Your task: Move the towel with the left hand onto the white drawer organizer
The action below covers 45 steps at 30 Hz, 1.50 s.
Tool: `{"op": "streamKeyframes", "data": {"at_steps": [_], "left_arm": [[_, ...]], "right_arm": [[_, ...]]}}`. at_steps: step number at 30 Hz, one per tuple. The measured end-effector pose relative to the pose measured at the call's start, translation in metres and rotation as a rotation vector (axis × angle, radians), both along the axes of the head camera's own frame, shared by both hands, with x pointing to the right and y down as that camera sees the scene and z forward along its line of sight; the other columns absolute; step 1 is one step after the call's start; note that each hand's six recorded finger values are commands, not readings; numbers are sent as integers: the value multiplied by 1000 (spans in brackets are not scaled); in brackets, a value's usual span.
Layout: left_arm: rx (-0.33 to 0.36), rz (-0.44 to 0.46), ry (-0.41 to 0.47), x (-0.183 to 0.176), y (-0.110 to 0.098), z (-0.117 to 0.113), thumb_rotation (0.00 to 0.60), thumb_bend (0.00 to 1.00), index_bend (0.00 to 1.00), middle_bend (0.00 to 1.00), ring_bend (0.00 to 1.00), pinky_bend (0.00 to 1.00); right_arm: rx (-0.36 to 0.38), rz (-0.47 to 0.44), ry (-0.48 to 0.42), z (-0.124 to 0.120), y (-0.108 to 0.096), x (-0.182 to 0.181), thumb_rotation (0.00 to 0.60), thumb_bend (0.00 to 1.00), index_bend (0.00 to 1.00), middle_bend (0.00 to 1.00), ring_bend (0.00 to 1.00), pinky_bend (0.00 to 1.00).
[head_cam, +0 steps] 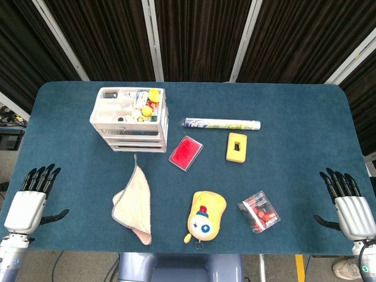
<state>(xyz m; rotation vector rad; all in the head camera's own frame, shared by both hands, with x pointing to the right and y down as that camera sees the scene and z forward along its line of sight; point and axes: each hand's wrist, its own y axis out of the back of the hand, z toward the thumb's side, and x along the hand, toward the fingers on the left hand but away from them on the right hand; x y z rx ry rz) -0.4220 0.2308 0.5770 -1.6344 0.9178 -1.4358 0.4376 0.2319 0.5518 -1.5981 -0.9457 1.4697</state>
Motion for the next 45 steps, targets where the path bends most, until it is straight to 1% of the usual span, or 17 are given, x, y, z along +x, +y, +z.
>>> {"op": "streamKeyframes", "data": {"at_steps": [19, 27, 31, 35, 40, 45], "left_arm": [[-4, 5, 5, 1, 1, 1, 530, 35, 0, 0, 0, 0], [-17, 39, 22, 10, 4, 2, 531, 44, 0, 0, 0, 0], [-49, 49, 43, 20, 6, 6, 535, 56, 9, 0, 0, 15], [-100, 62, 71, 38, 8, 11, 537, 57, 63, 0, 0, 67], [-129, 122, 64, 63, 8, 21, 535, 56, 73, 0, 0, 77], [-195, 174, 38, 88, 11, 40, 536, 56, 72, 0, 0, 77]], "right_arm": [[-2, 1, 1, 1, 0, -1, 600, 9, 0, 0, 0, 0], [-5, 9, 5, 2, 0, 1, 600, 9, 0, 0, 0, 0], [-4, 12, 0, 0, 0, 2, 600, 9, 0, 0, 0, 0], [-2, 4, 1, 0, 1, 0, 600, 9, 0, 0, 0, 0], [-2, 14, -1, 0, 0, 2, 600, 9, 0, 0, 0, 0], [-6, 13, -3, 0, 0, 2, 600, 9, 0, 0, 0, 0]]}}
